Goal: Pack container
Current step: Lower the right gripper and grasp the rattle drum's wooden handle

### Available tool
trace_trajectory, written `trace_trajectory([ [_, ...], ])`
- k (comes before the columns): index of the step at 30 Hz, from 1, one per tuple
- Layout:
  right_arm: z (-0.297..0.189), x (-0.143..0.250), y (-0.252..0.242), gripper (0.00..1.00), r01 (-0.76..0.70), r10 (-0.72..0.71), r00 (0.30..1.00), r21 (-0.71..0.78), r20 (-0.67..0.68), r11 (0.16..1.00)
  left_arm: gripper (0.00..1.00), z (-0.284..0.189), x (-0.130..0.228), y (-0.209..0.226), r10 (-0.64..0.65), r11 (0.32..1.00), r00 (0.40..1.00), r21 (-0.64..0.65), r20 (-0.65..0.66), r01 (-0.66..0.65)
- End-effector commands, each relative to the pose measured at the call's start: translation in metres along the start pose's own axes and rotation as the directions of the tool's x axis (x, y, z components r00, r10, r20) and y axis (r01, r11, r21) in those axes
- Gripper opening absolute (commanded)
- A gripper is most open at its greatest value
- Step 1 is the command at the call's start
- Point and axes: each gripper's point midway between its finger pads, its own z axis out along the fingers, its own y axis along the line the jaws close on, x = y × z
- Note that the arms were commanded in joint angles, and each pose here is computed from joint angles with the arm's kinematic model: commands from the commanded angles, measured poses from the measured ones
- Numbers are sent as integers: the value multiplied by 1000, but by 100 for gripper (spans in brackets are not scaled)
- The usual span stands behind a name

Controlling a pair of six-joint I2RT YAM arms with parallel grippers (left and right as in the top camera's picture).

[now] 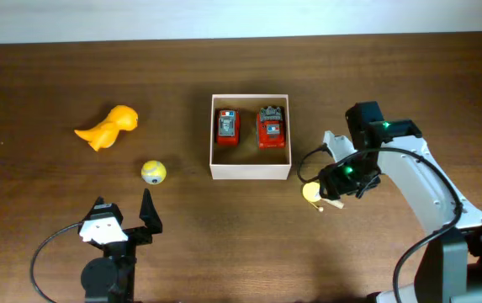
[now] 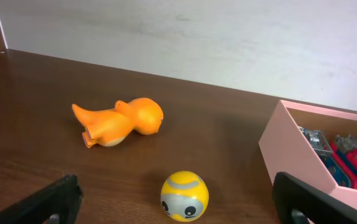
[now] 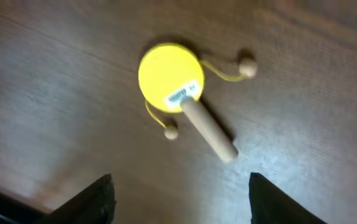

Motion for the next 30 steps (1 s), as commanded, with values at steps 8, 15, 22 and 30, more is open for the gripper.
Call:
trace_trajectory([
  [8,23,3,-24,70,122,-124,992,115,11,986,99,0,0,0,15,1000,1000,0,6,-15],
  [15,30,5,-25,68,123,-126,992,117,15,986,99,0,0,0,15,1000,1000,0,6,-15],
  [22,50,14,-27,69,141,-144,990,117,14,983,99,0,0,0,15,1000,1000,0,6,-15],
  [30,59,17,-29,68,142,-145,989,120,21,983,99,0,0,0,15,1000,1000,0,6,-15],
])
